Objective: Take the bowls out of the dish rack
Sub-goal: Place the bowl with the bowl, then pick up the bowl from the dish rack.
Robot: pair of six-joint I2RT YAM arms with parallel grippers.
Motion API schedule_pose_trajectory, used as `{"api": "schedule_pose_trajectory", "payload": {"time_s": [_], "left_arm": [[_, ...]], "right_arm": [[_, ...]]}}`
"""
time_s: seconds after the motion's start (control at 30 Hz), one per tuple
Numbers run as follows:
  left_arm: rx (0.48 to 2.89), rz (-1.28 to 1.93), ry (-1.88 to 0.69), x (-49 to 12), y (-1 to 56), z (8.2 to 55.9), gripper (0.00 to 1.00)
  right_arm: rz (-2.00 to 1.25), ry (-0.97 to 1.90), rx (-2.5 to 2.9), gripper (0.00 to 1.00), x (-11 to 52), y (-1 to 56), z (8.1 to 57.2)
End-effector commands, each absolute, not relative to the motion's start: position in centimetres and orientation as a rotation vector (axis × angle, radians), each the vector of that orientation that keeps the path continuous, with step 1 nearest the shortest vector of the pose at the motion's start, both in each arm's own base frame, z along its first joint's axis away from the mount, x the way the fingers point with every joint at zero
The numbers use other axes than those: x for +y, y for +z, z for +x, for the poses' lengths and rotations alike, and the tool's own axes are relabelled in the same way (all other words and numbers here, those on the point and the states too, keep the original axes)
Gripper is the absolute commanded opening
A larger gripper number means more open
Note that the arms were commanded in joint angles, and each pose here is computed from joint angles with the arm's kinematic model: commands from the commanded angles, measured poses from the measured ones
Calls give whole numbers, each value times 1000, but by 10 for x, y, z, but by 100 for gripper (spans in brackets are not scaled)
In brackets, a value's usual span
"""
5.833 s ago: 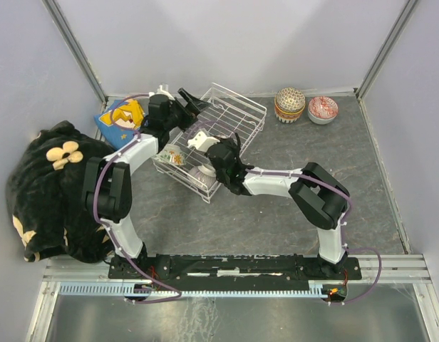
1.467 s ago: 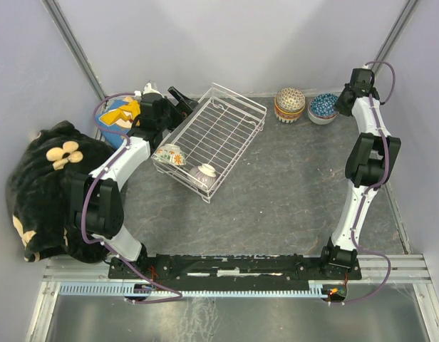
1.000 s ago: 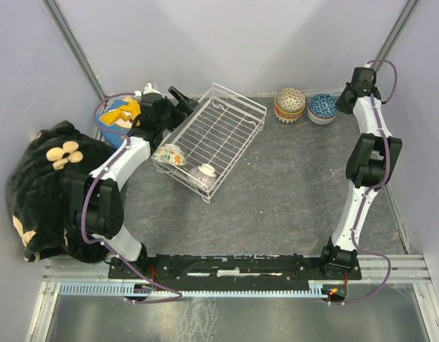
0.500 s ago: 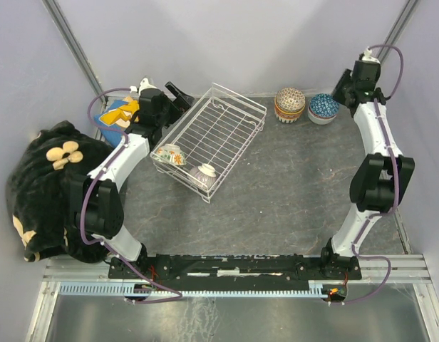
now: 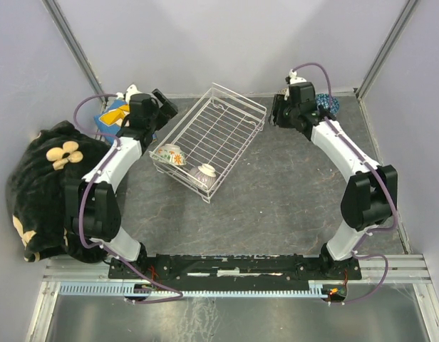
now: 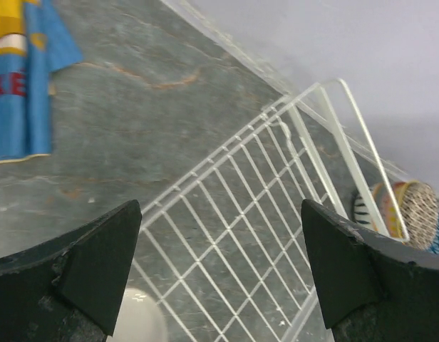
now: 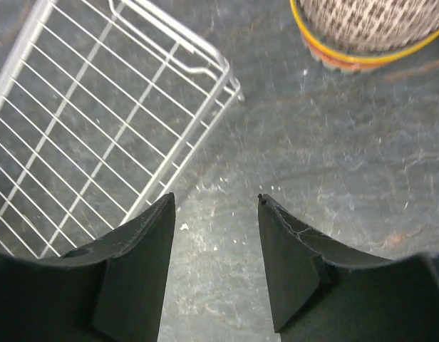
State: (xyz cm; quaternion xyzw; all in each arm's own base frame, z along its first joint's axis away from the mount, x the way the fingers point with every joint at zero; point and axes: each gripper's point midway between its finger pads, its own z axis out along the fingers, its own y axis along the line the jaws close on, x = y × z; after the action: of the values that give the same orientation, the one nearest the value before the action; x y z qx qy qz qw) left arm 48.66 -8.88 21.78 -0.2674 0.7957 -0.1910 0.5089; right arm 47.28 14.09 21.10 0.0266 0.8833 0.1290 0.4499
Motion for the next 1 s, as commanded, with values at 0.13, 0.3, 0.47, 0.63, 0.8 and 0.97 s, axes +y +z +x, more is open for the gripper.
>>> {"api": "schedule_pose_trajectory", "payload": {"time_s": [0.13, 0.3, 0.47, 0.63, 0.8, 0.97], "left_arm": [[1921, -656, -400, -44, 202, 489, 99], [1936, -675, -466, -48, 184, 496, 99], [1951, -666, -547, -60, 170, 500, 99], [1987, -657, -596, -68, 152, 497, 99], [2019, -645, -665, -80, 136, 488, 99], [2030, -635, -693, -86, 130, 473, 99]], "right_arm": [[74, 217, 2265, 59, 141, 185, 459], [53, 187, 2323, 60, 146, 158, 452], [31, 185, 2367, 61, 154, 136, 453], [2, 204, 2386, 61, 168, 122, 461], [-40, 221, 2390, 61, 188, 115, 470], [-62, 231, 2376, 61, 200, 114, 482]]}}
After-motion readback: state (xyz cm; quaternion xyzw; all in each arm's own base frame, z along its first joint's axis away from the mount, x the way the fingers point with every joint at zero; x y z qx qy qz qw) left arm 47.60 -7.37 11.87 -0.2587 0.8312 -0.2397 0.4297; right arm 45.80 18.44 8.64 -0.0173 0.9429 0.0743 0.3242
